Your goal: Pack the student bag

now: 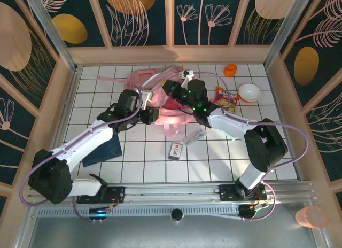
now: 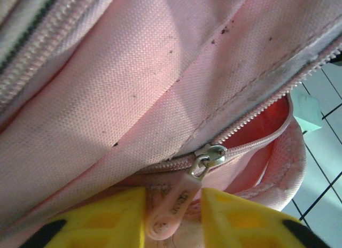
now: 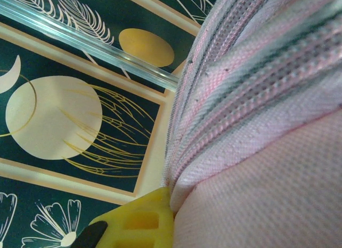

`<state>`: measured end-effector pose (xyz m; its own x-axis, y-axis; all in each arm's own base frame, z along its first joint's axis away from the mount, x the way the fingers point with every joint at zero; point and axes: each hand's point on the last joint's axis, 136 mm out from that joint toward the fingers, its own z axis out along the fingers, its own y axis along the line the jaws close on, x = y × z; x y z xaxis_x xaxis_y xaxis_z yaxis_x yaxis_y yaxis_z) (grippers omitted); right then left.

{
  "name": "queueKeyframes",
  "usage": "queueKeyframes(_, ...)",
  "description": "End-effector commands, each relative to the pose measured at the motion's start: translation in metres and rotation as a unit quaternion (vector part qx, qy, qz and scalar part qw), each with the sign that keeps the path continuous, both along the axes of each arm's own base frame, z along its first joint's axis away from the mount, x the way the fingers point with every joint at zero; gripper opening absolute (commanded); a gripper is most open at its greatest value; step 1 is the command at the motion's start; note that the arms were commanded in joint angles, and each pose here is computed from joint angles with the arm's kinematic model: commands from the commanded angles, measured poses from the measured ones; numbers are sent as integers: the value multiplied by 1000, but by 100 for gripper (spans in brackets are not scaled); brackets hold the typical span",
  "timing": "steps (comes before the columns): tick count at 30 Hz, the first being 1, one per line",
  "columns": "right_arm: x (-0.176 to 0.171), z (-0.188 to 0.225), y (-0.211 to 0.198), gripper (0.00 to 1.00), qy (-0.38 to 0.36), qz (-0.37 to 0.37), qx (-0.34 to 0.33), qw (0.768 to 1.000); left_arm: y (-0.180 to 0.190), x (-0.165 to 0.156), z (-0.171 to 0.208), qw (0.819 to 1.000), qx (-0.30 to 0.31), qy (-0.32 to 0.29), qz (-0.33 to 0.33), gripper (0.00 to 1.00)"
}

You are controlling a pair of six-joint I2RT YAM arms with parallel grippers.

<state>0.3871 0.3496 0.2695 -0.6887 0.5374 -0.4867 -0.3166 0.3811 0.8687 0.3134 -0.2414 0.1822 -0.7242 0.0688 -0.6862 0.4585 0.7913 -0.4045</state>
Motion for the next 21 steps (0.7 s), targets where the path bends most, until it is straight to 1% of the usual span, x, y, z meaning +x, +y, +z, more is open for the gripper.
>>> queueKeyframes(1, -1, 67, 6, 0, -85, 3, 46, 995, -12, -1, 20, 999, -20, -22, -26, 15)
queueKeyframes(3, 0, 67, 6, 0, -84, 2, 41, 996, -10, -2, 18, 999, -14, -20, -23, 6)
queueKeyframes(6, 0, 69, 5, 0, -88, 3, 37, 995, -4, -2, 11, 1000, -1, -9, -9, 0)
queueKeyframes(13, -4, 83, -1, 0, -98, 18, 42, 994, 24, 7, -13, 997, 62, 12, 54, 0)
queueKeyframes(17, -10, 101, -11, 0, -114, 37, 50, 992, 56, 17, -28, 991, 86, 32, 96, 0)
queueKeyframes(21, -16, 117, -21, 0, -124, 69, 58, 988, 89, 31, -33, 986, 91, 32, 134, 0)
